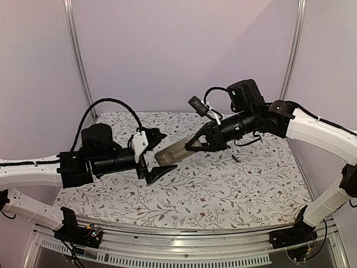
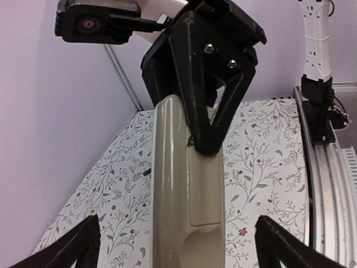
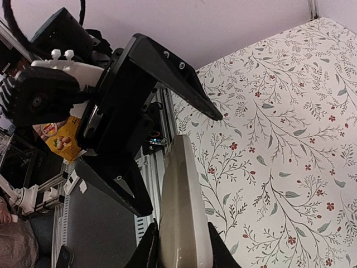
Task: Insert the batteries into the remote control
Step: Pass from the right arm to the left
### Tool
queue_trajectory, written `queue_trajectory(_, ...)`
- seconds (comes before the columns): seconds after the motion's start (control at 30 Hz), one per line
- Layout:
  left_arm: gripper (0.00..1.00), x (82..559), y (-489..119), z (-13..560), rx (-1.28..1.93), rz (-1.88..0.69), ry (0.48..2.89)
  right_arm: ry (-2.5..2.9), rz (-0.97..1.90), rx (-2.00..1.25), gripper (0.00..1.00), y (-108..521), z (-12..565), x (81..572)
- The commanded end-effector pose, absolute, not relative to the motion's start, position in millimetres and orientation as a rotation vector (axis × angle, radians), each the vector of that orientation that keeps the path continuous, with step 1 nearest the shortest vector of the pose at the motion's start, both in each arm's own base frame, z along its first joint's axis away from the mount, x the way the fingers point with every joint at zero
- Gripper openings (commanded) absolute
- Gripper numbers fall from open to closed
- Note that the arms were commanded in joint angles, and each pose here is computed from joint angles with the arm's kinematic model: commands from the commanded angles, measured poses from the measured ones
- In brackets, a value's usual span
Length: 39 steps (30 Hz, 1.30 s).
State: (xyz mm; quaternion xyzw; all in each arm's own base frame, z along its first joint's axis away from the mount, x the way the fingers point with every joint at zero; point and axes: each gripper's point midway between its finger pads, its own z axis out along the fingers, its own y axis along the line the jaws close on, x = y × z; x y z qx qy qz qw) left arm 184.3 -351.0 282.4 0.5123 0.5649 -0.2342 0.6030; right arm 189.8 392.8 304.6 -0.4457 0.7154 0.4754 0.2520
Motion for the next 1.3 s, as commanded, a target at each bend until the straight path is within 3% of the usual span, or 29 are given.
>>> queue_trajectory(0.0, 0.95, 171.6, -351.2, 296.4, 1.196, -0.776, 1.369, 1.828, 1.312, -1.295, 0.01, 388.0, 316.9, 178.4)
queue_trajectory(0.13, 0.88, 175.4, -348.1, 295.5, 1.18, -0.843, 1.422, 1.782, 1.308, -1.312, 0.01, 385.4, 326.1, 175.0)
queue_trajectory(0.27, 0.75, 174.0, -348.6, 293.0, 1.179, -0.918, 1.446, 1.73, 1.288, -1.335, 0.01, 384.4, 333.4, 174.1)
queue_trajectory(0.53, 0.74, 169.0, -348.6, 320.2, 1.049, -1.069, 1.421, 1.659, 1.314, -1.323, 0.0, 384.4, 352.1, 171.9)
queue_trajectory(0.83, 0.72, 161.0, -344.0, 378.2, 0.825, -1.315, 1.317, 1.531, 1.456, -1.193, 0.0, 379.1, 419.2, 167.3)
queue_trajectory(1.27, 0.49, 169.9, -347.0, 401.5, 0.717, -1.363, 1.329, 1.554, 1.46, -1.16, 0.0, 377.3, 419.4, 169.2)
